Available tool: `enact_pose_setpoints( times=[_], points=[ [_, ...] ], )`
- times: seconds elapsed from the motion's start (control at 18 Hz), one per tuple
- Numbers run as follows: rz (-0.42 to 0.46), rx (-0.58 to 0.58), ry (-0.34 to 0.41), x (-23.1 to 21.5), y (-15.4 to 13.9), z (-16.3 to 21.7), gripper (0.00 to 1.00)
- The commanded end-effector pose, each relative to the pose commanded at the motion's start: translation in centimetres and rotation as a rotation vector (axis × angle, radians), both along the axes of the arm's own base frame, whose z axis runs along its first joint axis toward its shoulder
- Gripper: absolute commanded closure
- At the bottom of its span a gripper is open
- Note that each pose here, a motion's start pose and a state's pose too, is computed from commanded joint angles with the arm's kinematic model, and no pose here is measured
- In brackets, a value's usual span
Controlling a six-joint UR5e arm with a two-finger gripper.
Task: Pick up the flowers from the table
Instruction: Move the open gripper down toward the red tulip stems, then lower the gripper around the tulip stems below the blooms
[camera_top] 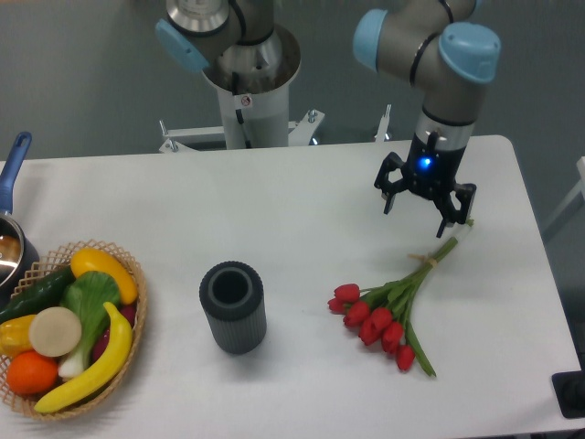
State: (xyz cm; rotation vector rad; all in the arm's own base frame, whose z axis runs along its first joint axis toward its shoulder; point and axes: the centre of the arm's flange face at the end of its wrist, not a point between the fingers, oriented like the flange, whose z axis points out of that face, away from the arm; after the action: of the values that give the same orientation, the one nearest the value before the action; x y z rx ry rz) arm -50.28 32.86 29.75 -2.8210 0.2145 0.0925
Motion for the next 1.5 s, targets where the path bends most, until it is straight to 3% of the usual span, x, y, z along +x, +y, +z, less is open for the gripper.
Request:
enact_pose_setpoints(
  times=[0.17,0.61,1.5],
  points=[
    [-0.028,-0.058,0.008,-1.0,2.1,-1.5,0.00],
    [-0.054,-0.065,-0.007,-4.1,4.4,-4.8,0.00],
    [-0.087,-0.088,-0.074,-2.9,6.5,-9.4,0.00]
  ],
)
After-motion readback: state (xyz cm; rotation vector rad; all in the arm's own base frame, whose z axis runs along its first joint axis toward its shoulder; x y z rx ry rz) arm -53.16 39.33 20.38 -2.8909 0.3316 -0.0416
